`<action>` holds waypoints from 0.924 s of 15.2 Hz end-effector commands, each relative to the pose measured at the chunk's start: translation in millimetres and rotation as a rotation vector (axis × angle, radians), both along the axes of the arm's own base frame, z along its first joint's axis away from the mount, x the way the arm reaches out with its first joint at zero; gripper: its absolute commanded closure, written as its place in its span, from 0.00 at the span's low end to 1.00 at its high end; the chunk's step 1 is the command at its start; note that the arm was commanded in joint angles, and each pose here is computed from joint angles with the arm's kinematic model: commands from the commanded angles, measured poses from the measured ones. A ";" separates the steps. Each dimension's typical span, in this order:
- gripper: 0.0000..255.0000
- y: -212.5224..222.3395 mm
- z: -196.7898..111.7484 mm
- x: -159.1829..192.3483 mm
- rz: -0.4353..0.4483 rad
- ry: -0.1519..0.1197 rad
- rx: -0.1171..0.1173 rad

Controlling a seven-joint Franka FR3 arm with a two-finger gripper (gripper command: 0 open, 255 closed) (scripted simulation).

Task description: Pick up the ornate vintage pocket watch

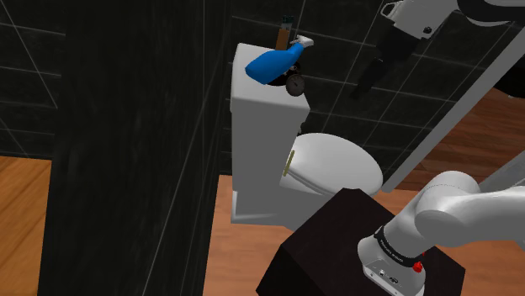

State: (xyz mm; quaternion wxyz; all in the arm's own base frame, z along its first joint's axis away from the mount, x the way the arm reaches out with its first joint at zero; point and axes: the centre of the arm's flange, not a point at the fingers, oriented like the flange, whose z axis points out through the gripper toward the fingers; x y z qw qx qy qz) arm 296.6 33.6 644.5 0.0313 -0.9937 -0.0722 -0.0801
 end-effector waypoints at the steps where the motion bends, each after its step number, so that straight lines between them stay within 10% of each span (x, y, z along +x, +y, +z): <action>1: 0.00 0.0 0.0 0.0 0.000 0.000 0.000; 14: 0.00 57.0 14.2 175.1 -0.437 0.127 0.041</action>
